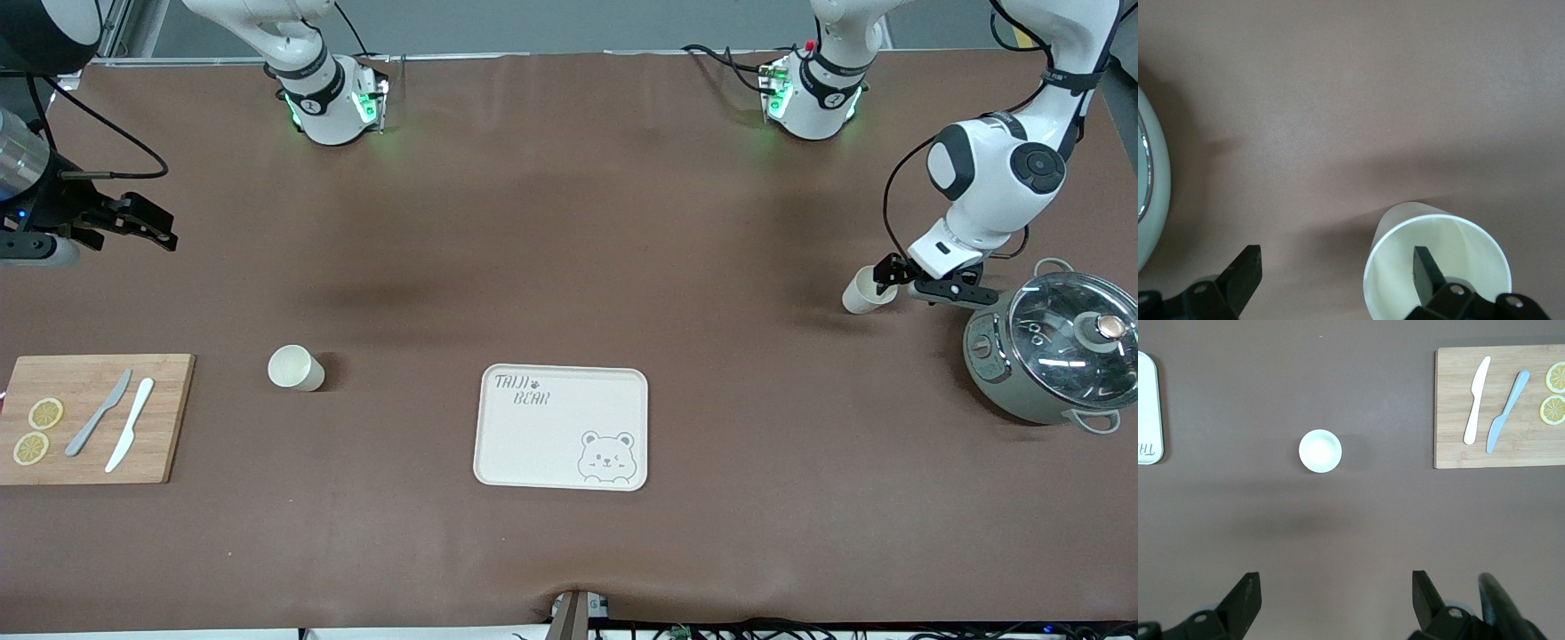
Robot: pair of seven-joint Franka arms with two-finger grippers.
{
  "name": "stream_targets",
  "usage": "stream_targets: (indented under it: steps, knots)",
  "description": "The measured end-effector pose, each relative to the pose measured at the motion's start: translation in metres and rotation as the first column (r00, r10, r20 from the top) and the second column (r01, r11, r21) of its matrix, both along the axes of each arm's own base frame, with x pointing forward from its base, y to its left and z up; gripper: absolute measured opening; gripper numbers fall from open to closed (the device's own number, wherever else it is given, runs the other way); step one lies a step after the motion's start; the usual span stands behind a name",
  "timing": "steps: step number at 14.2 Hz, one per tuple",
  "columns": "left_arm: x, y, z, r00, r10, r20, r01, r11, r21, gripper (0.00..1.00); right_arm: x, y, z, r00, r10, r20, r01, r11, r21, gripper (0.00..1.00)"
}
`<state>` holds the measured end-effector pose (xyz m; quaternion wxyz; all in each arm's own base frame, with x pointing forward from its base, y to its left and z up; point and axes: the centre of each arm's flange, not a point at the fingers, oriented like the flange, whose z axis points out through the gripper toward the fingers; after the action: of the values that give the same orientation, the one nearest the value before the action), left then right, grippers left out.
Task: Place white IKEA cup upright on tray with both arms
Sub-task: 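Close the left gripper around the white cup's body, then lift the cup with the left gripper while the right gripper reaches the other cup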
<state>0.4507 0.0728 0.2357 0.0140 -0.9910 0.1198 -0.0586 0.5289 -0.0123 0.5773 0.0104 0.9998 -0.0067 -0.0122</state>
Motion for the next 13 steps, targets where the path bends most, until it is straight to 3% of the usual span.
stream_targets:
  steps: [7, 13]
  knots:
    - [0.0, -0.004, -0.004, 1.0, -0.007, -0.005, 0.007, 1.0, -0.003, 1.0, 0.006, 0.0, -0.014, 1.0, 0.001, -0.022, -0.001, 1.0, 0.001, 1.0]
    - [0.0, -0.007, -0.006, 1.0, -0.013, -0.009, 0.013, 1.0, -0.006, 0.96, 0.035, -0.004, -0.054, 1.0, -0.004, -0.013, 0.004, 1.0, 0.002, 1.0]
